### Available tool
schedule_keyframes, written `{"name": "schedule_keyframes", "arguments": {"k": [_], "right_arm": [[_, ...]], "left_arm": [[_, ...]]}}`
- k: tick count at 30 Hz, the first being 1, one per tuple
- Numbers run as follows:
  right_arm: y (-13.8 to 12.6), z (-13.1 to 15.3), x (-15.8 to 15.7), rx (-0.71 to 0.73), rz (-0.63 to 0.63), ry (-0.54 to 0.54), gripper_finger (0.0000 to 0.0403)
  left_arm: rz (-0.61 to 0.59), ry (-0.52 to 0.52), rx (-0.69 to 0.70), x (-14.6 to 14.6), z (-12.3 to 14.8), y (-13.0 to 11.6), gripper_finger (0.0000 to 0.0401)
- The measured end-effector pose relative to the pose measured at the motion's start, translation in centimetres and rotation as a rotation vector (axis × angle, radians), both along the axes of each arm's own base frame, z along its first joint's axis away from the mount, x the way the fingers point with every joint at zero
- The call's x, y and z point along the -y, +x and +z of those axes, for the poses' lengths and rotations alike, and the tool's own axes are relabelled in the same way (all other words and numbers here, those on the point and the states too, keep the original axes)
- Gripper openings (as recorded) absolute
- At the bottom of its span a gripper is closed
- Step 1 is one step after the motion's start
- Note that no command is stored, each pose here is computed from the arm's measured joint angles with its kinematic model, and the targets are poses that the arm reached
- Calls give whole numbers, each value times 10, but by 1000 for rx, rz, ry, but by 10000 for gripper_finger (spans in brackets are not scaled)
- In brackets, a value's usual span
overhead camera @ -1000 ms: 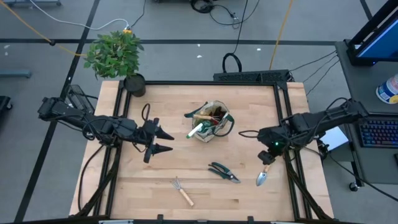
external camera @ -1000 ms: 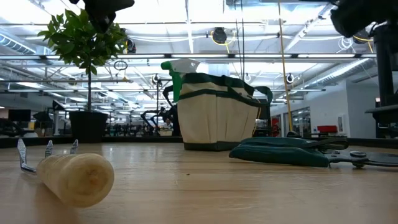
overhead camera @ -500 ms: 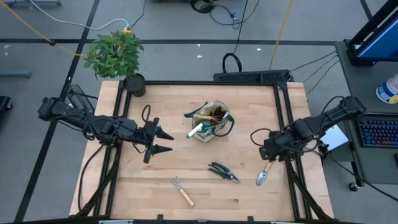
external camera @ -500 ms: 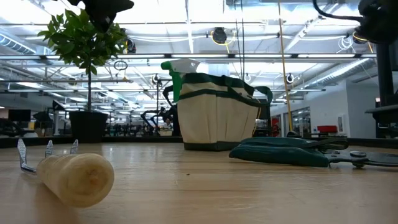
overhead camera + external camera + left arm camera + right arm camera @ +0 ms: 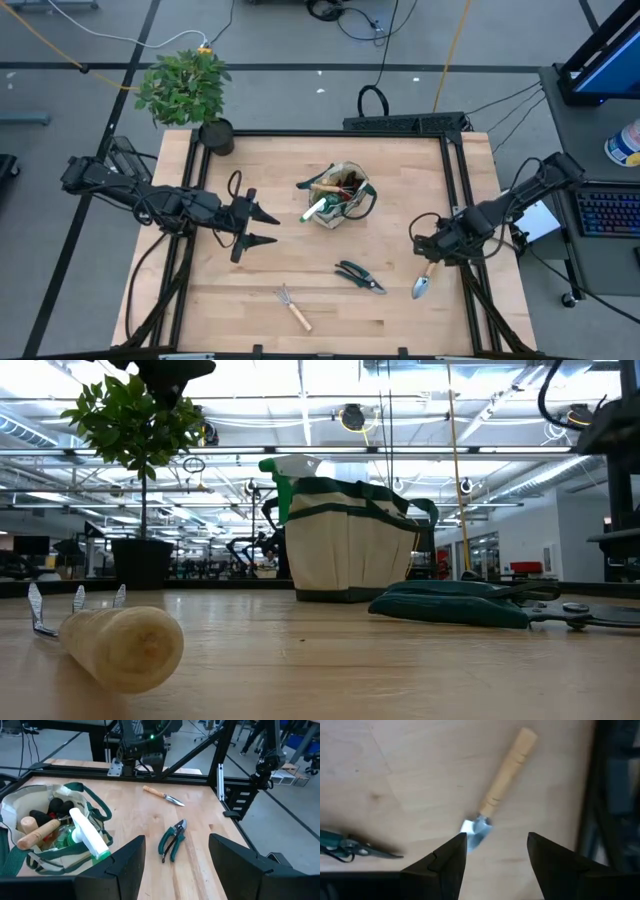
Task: Pick & Place Garden tools in Gardening bag
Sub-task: Put the light brown trowel in the light brown gardening bag
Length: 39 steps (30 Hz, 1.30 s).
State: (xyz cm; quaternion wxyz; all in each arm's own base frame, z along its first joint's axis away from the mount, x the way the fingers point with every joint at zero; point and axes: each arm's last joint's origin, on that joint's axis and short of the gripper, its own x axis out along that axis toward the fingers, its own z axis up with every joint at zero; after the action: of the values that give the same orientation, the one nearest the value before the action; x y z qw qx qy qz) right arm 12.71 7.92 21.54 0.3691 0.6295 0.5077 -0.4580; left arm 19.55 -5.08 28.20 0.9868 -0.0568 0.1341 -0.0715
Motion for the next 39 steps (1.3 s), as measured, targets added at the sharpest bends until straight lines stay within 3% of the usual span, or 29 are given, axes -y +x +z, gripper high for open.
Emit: {"name": "schedule_keyframes", "arguments": {"k": [10, 23, 30, 39], "right_arm": [[1, -47, -1, 77, -17, 58, 198], [-8, -57, 4, -44, -22, 15, 192], [-5, -76, 4, -73, -30, 1, 189], [1, -87, 1, -59, -25, 9, 136]], "left_arm": [[1, 9, 1, 0, 0, 0, 225], [12, 8, 1, -3, 0, 1, 225], [12, 7, 1, -3, 0, 1, 225], [12, 6, 0, -3, 0, 1, 225]]}}
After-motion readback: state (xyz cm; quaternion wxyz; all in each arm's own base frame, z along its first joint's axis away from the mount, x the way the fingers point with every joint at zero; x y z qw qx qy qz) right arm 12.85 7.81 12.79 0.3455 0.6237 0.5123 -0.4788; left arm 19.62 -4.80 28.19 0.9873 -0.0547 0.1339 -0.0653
